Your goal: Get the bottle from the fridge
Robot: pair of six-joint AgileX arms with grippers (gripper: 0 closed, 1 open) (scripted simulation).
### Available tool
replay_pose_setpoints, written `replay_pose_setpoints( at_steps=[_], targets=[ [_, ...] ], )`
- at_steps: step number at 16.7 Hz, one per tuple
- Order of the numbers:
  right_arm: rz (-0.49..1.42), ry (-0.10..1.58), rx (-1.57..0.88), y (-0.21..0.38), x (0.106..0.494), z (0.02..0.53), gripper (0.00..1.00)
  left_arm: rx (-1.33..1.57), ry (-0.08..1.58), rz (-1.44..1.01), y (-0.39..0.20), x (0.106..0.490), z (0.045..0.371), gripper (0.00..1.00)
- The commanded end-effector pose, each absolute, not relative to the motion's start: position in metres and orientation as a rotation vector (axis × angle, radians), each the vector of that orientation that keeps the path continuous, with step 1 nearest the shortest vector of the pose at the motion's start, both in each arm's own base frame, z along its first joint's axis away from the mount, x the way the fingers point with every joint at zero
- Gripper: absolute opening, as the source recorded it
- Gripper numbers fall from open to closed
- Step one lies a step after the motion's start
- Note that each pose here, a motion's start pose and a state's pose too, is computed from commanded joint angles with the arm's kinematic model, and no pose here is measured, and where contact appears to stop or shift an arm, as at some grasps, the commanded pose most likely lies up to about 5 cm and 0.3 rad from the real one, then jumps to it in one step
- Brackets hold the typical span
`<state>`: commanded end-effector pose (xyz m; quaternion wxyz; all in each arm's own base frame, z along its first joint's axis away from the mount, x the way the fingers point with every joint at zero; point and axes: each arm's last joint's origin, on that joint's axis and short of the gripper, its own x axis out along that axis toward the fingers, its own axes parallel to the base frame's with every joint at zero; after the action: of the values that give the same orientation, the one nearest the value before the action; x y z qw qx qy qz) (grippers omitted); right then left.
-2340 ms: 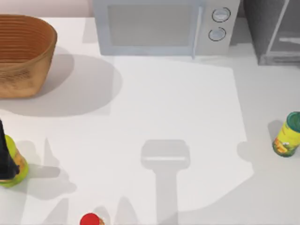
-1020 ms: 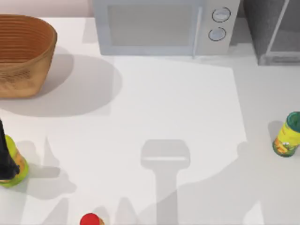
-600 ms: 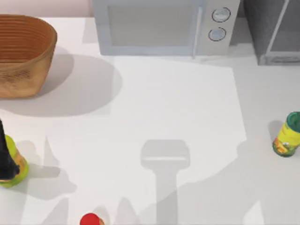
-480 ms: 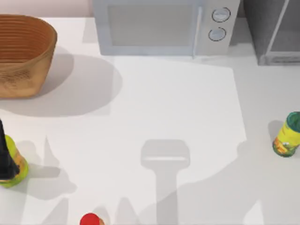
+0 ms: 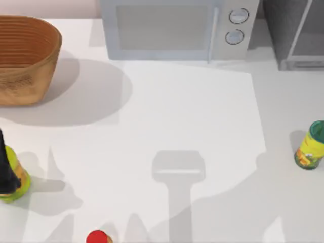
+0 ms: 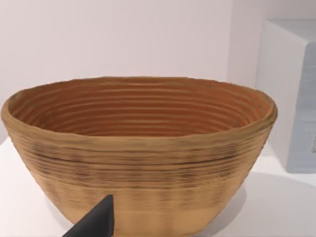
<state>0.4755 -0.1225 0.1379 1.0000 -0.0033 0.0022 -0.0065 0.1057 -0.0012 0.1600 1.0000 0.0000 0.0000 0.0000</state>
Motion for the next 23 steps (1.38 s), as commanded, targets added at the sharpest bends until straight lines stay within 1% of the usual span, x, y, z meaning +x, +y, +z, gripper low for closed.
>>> replay_pose_setpoints(
  at_steps=[7, 13, 17, 20, 23],
  targets=[
    [-0.013, 0.009, -0.007, -0.122, 0.475, 0.183, 0.00, 0.000, 0.000, 0.000, -0.001, 0.106, 0.160, 1.00],
    [-0.003, 0.000, -0.007, -0.121, 0.472, 0.187, 0.00, 0.000, 0.000, 0.000, -0.001, 0.106, 0.160, 1.00],
    [0.000, -0.014, -0.012, -0.122, 0.443, 0.194, 0.00, 0.000, 0.000, 0.000, -0.001, 0.106, 0.160, 1.00],
    [-0.024, 0.042, 0.005, -0.125, 0.411, 0.176, 0.00, 0.000, 0.000, 0.000, -0.001, 0.106, 0.160, 1.00],
    [-0.025, 0.030, 0.002, -0.123, 0.383, 0.179, 0.00, 0.000, 0.000, 0.000, -0.001, 0.106, 0.160, 1.00]
  ],
)
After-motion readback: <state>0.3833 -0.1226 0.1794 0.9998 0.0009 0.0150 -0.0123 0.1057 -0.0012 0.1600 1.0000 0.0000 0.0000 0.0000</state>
